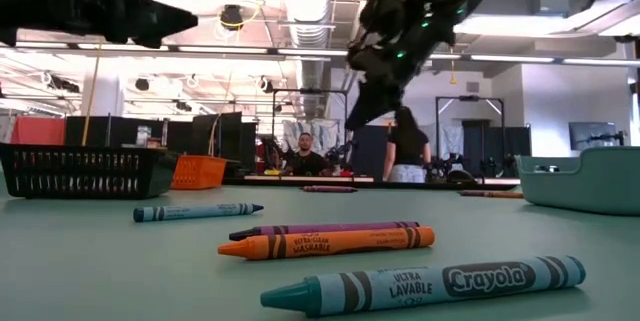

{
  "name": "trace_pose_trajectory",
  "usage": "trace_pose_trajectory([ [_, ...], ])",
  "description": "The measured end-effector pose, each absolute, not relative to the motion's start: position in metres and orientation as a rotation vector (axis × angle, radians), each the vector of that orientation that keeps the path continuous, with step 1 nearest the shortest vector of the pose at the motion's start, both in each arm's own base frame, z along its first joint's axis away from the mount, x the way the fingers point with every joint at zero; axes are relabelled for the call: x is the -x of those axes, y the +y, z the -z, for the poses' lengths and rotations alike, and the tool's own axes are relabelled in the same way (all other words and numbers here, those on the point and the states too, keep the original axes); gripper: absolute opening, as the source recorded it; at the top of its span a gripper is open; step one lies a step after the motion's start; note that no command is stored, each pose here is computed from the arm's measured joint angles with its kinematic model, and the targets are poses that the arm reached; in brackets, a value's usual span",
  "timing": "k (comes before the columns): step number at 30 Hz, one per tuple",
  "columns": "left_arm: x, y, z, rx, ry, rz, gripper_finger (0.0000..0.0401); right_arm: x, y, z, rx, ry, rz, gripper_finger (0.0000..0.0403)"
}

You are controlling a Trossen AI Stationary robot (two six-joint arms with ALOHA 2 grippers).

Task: Sort crayons
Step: Put the orange crayon into the orange bin

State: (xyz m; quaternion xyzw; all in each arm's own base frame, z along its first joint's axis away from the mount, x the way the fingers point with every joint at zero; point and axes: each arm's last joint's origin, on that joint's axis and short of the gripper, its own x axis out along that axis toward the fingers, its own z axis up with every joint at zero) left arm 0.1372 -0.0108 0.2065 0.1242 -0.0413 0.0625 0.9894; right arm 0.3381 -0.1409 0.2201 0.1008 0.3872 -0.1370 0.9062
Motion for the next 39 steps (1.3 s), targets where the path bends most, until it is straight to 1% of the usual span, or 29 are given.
trace_pose_trajectory([
  [2,-0.136,-0.011,-0.204,-0.251,-0.071,-0.129,0.0077,-0.35,-0.157,-0.217,-0.182,0.814,0.281,0.0021],
  [4,-0.136,-0.011,-0.196,-0.253,-0.041,-0.124,0.0077,-0.362,-0.172,-0.211,-0.159,0.871,0.277,0.0033],
  [7,-0.134,-0.01,-0.183,-0.235,-0.004,-0.125,0.0077,-0.378,-0.195,-0.209,-0.171,0.935,0.291,0.0058],
  [10,-0.133,-0.008,-0.179,-0.236,0.017,-0.194,0.0077,-0.391,-0.216,-0.208,-0.177,0.988,0.298,0.0087],
  [12,-0.132,-0.007,-0.181,-0.213,-0.003,-0.234,0.0077,-0.396,-0.232,-0.203,-0.181,1.001,0.312,0.0103],
  [16,-0.133,-0.007,-0.181,-0.208,-0.002,-0.225,0.0077,-0.398,-0.262,-0.192,-0.23,0.987,0.374,0.0122],
  [21,-0.133,-0.007,-0.181,-0.219,-0.001,-0.218,0.0077,-0.389,-0.284,-0.17,-0.281,1.033,0.4,0.0123],
  [25,-0.133,-0.007,-0.181,-0.253,0.007,-0.218,0.0077,-0.385,-0.287,-0.169,-0.282,1.027,0.326,0.0121],
  [32,-0.133,-0.007,-0.177,-0.295,0.045,-0.221,0.0077,-0.384,-0.281,-0.169,-0.289,1.056,0.255,0.0121],
  [39,-0.133,-0.007,-0.177,-0.305,0.048,-0.22,0.0077,-0.381,-0.278,-0.165,-0.29,1.123,0.285,0.0121],
])
